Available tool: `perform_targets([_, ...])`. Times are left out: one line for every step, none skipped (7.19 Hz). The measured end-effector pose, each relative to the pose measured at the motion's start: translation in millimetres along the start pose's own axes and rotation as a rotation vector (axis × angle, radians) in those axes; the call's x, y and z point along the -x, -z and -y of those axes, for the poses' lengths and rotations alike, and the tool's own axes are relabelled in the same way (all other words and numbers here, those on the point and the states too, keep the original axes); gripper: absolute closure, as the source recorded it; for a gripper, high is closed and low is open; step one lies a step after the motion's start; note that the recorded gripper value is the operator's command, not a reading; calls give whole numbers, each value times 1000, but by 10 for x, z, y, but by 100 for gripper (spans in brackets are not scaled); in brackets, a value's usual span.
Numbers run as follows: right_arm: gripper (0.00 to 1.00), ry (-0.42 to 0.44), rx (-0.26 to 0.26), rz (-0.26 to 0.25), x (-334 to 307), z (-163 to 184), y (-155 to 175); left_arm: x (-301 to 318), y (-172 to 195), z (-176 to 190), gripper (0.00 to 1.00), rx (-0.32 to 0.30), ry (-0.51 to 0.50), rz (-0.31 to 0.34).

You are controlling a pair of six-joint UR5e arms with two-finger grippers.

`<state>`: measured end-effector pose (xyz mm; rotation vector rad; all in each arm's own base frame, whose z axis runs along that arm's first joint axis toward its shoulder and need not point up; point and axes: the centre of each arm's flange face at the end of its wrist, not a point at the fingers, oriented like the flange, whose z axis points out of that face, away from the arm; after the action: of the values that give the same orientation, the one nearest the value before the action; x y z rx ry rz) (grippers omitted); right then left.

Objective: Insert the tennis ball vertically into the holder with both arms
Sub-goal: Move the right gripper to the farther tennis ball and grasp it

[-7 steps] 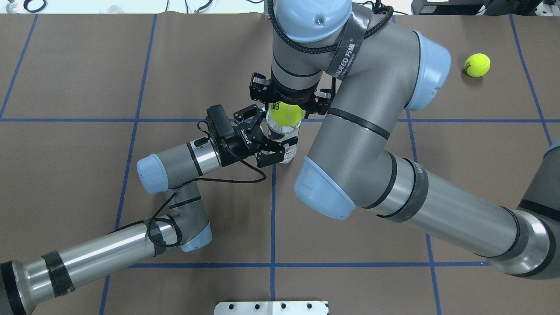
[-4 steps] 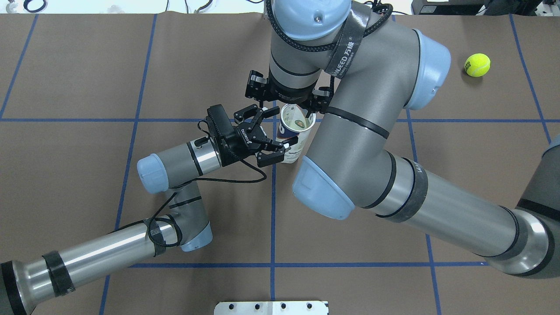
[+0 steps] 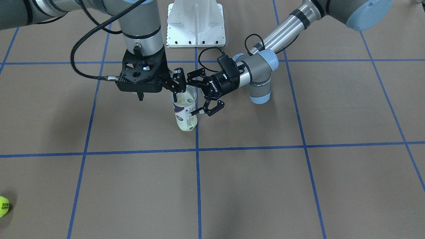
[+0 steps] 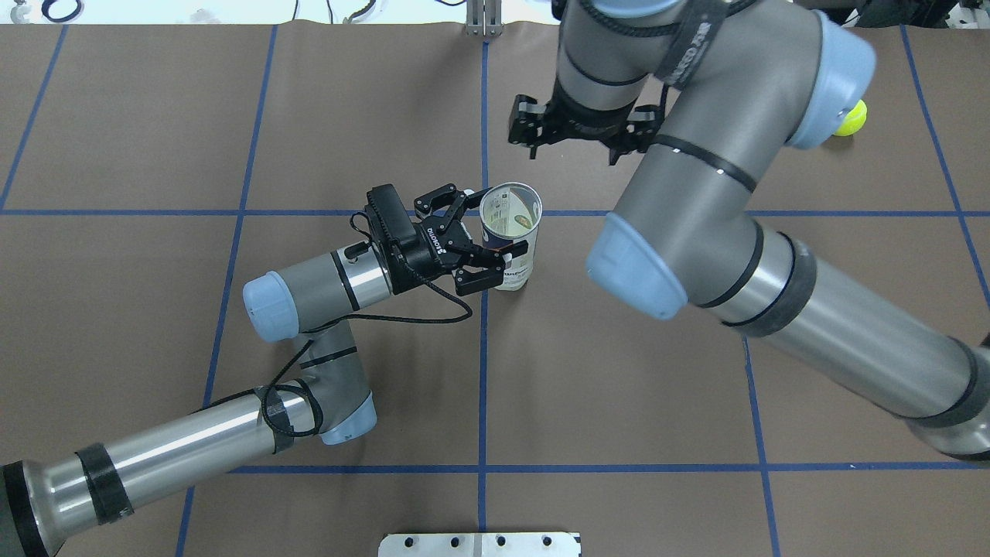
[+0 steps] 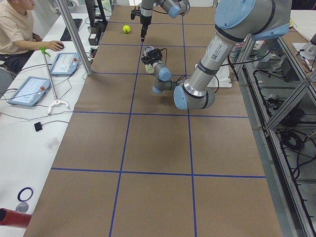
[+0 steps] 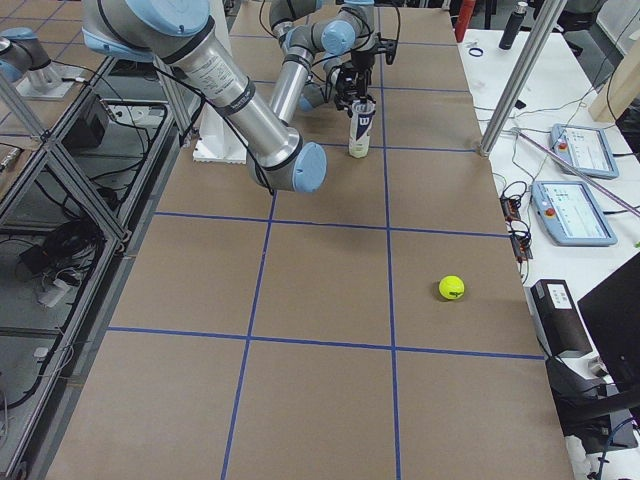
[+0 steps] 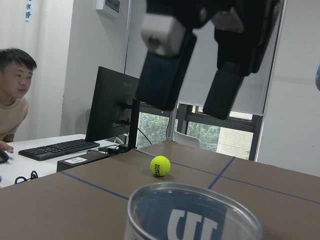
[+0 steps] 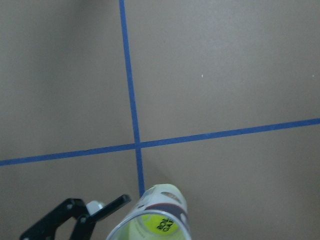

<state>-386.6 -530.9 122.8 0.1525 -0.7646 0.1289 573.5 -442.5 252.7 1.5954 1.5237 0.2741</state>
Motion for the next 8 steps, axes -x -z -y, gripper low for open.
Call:
perform_targets([1, 55, 1, -14, -441, 272, -32, -4, -5, 7, 1, -1, 0, -1])
perform_targets([1, 106, -1, -20, -947, 572, -120, -7, -10, 13, 1, -3, 0, -1])
perform_targets([1, 147, 2, -19, -1492, 935, -303, -6, -11, 20, 1, -5, 0, -2])
perform_targets([1, 181, 4, -13, -2074, 1349, -566, -7, -11, 27, 1, -6, 0, -2])
perform_targets([1, 212, -2, -16, -2666, 1717, -869, -8, -10, 32, 1, -7, 0, -3])
perform_targets([1, 240, -5, -29, -3199, 1961, -1159, -6, -5, 30, 1, -7, 0, -2])
perform_targets([1, 269, -2, -51, -3666, 2105, -1442, -6, -3, 28, 1, -6, 0, -2])
perform_targets([1, 289, -3, -85, -4035, 2170, -1737, -6, -2, 29, 1, -7, 0, -2])
